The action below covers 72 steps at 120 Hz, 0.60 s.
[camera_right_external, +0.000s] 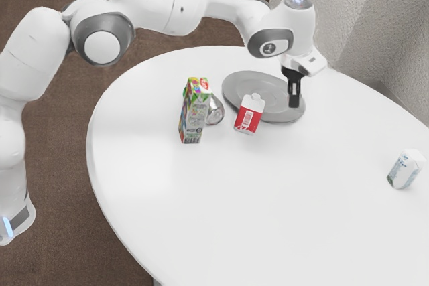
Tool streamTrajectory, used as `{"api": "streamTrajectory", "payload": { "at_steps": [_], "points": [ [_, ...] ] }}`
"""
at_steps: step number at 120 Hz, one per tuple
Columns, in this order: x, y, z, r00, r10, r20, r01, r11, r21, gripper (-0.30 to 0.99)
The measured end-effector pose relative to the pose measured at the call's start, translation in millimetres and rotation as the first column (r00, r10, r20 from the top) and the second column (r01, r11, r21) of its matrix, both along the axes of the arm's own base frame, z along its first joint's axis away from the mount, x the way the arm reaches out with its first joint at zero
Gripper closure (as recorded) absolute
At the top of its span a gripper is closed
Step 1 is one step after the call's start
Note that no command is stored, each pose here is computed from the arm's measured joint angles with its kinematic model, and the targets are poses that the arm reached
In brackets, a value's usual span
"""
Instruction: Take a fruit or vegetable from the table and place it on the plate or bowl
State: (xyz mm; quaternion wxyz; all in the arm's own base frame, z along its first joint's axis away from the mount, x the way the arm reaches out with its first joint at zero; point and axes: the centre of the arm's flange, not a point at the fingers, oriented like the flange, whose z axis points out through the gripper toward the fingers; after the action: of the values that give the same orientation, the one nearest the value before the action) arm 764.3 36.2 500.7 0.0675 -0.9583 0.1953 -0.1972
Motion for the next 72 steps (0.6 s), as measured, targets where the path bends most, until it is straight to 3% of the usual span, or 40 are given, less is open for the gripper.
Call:
{"api": "streamTrajectory", "payload": {
  "at_steps": [15, 23, 42, 60, 72],
  "points": [
    [-104.2, 35.1, 31.6, 0.986, 0.129, -0.105, -0.126, 0.991, 0.039, 0.52],
    [-130.8, 48.2, 31.0, 0.975, 0.178, -0.132, -0.175, 0.984, 0.028, 0.52],
    [-141.4, 70.2, 20.3, 0.952, 0.248, -0.180, -0.251, 0.968, 0.005, 0.53],
    [-143.7, 85.7, 44.4, 0.939, 0.286, -0.188, -0.290, 0.957, 0.010, 0.53],
    [-123.5, 99.1, 60.7, 0.940, 0.289, -0.180, -0.290, 0.957, 0.021, 0.52]
  ]
}}
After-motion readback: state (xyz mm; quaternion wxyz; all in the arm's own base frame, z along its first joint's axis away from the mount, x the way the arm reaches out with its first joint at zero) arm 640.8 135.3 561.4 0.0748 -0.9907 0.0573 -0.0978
